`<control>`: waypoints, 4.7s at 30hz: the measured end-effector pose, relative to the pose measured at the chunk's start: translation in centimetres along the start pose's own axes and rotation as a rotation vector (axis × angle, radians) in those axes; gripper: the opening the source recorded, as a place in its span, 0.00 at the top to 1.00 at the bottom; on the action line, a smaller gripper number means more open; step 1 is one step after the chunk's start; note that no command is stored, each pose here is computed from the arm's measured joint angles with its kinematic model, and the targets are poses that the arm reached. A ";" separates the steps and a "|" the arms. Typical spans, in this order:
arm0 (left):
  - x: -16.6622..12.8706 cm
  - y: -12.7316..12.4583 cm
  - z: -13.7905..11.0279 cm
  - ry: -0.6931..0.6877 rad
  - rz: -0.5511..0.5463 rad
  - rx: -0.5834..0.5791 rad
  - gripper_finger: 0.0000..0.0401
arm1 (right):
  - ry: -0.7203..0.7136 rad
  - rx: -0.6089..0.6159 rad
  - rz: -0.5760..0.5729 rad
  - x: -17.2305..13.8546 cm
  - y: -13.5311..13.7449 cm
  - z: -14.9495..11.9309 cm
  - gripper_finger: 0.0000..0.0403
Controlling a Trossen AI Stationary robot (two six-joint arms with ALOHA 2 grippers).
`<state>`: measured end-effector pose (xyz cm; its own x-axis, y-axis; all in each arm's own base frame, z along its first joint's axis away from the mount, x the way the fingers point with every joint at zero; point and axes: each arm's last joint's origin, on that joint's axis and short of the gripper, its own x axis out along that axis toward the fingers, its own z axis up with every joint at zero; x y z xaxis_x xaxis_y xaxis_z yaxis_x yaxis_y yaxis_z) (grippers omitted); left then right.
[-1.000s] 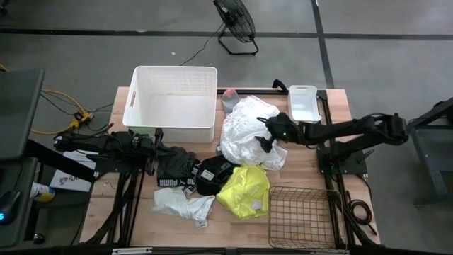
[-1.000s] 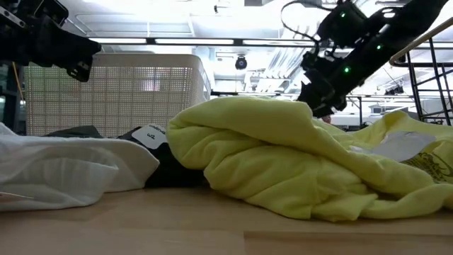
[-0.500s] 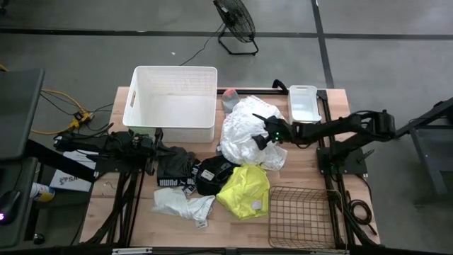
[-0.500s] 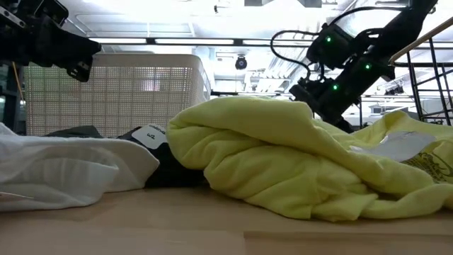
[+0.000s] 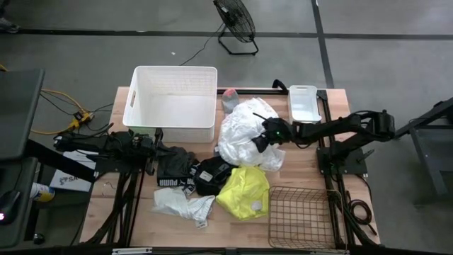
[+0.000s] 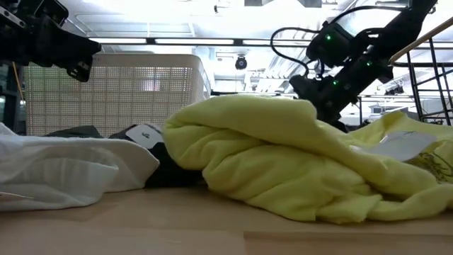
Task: Pick & Place Cloths
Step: Put the white dress into the big white bin
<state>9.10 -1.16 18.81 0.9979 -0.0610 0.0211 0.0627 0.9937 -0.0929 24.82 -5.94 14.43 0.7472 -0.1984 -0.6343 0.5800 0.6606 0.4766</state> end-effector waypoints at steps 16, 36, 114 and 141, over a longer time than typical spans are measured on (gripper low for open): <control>0.0 0.0 0.0 0.000 0.000 0.000 0.97 | -0.139 0.083 0.343 -4.0 2.1 4.9 0.97; 0.0 0.0 0.0 0.000 0.001 0.000 0.97 | -0.736 -0.153 0.630 -20.1 7.1 12.9 0.97; -1.8 0.4 5.7 -0.665 0.040 -0.559 0.97 | -0.546 -1.227 -0.681 -23.1 15.8 16.5 0.97; 1.2 -1.1 18.1 -0.484 0.102 -0.432 0.97 | -0.699 -1.168 -1.087 -23.3 18.5 19.3 0.97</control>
<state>9.96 -0.65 36.95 0.8857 0.1815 0.4274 0.0691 0.8587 -0.5079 24.35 -3.08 49.76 0.3793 -0.9095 0.1702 0.5859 0.0937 -0.8049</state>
